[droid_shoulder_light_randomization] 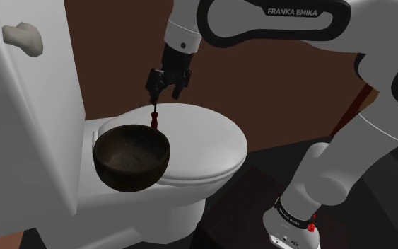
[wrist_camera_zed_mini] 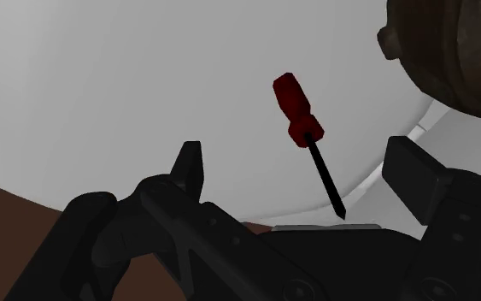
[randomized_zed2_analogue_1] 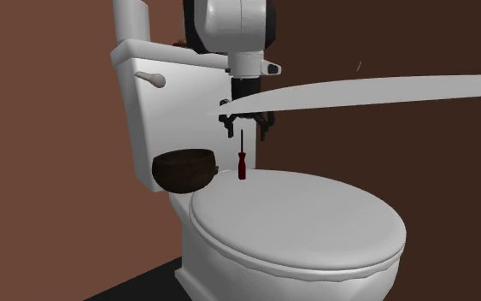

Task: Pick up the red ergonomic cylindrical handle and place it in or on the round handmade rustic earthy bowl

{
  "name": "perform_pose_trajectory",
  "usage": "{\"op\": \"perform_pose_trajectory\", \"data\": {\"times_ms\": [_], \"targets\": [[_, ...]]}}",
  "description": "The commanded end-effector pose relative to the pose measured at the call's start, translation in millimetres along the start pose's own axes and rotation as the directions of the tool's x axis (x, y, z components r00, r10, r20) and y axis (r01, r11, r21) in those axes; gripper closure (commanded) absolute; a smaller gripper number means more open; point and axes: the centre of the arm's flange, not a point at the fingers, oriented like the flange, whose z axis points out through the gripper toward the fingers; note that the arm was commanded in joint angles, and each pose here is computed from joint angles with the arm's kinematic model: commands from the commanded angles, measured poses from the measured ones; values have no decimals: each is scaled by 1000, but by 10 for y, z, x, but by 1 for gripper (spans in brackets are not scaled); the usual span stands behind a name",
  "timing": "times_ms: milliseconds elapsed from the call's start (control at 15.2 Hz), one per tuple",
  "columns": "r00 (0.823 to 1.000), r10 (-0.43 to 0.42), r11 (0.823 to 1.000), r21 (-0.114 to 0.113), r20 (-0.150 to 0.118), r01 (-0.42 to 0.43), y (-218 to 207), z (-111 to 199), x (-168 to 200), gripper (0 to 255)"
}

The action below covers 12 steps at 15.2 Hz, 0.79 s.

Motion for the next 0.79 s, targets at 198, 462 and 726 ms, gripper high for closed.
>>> {"op": "perform_pose_trajectory", "data": {"times_ms": [198, 462, 726], "targets": [[1000, 1, 1000, 9, -7, 0, -147, 181, 77, 0], [1000, 1, 1000, 9, -7, 0, -150, 422, 79, 0], [1000, 1, 1000, 9, -7, 0, -150, 422, 79, 0]]}}
